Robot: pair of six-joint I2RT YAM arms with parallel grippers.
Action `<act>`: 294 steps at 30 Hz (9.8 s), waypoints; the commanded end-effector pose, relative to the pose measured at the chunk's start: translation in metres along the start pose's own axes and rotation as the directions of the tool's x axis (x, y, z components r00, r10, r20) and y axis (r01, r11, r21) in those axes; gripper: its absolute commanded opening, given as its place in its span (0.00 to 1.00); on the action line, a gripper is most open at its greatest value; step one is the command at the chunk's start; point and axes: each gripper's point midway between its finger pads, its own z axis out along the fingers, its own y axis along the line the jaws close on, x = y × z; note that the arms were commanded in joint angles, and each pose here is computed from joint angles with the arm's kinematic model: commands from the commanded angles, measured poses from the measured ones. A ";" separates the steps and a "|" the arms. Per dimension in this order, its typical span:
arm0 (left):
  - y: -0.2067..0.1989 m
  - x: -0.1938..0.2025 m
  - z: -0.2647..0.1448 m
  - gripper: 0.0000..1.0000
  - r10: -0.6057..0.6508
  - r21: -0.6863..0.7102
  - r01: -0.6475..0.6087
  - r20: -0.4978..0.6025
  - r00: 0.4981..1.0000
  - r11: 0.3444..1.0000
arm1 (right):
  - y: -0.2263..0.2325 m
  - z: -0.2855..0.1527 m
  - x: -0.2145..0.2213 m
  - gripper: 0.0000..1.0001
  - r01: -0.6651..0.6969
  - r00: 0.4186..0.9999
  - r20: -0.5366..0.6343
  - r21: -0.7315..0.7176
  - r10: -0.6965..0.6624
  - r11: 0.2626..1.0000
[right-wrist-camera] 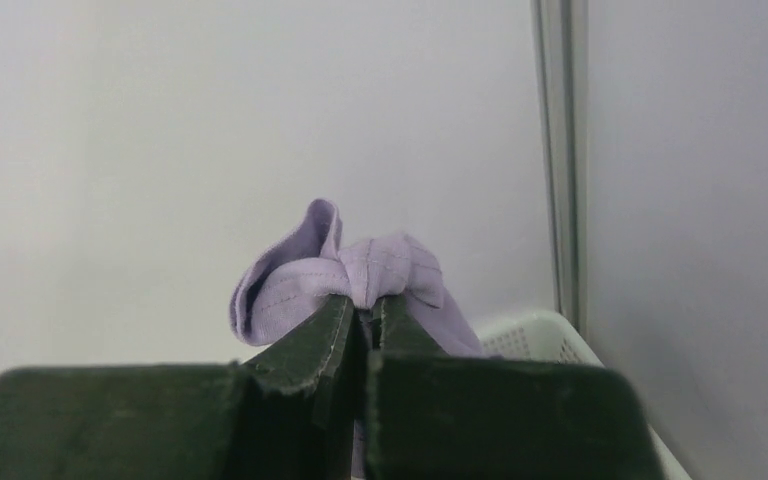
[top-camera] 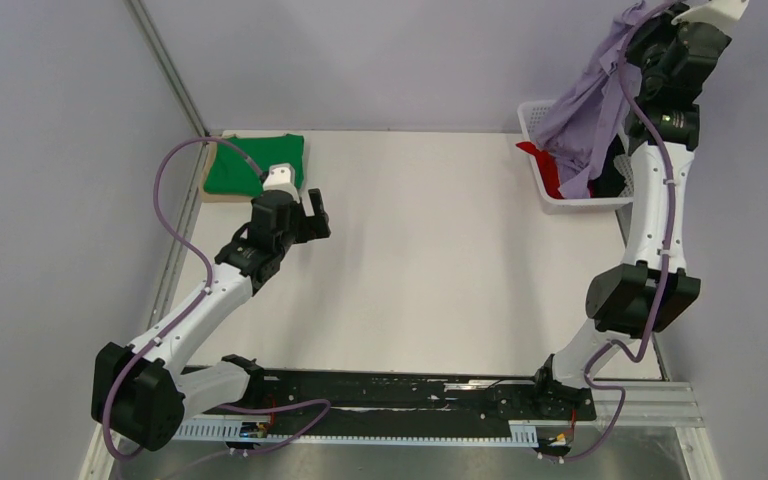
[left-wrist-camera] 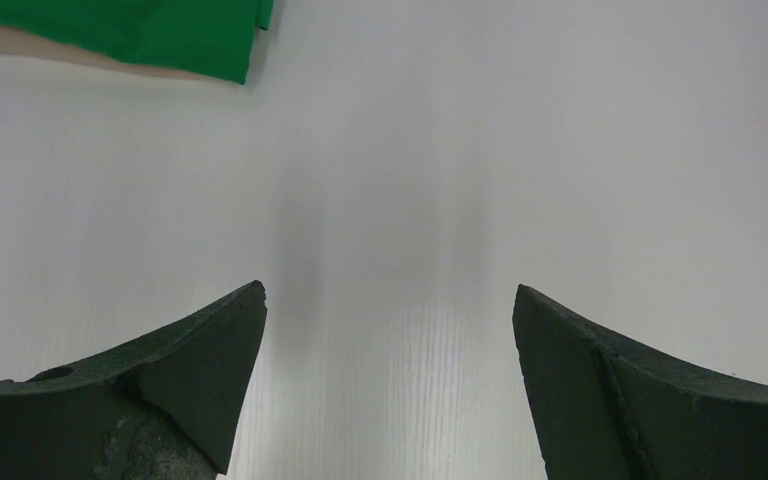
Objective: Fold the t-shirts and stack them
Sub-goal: Grab crumpled tshirt from bin with the right arm, then move the tshirt to the center of the board, then flatten out the tshirt
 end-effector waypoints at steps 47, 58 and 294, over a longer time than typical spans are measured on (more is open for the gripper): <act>0.063 -0.029 -0.060 1.00 -0.092 -0.279 0.135 0.160 0.983 0.951 | 0.307 -0.238 -0.007 0.00 -0.209 0.974 -0.149 -0.877 0.170 0.433; 0.026 -0.010 -0.030 1.00 -0.097 -0.141 0.098 0.018 0.995 0.985 | 0.000 -0.214 0.310 0.24 -0.153 0.760 -0.612 0.158 0.219 0.975; -0.020 0.035 0.213 1.00 -0.369 0.006 0.389 -0.298 0.880 0.921 | 0.026 -0.247 0.401 1.00 -0.162 0.579 -0.806 0.034 0.123 0.986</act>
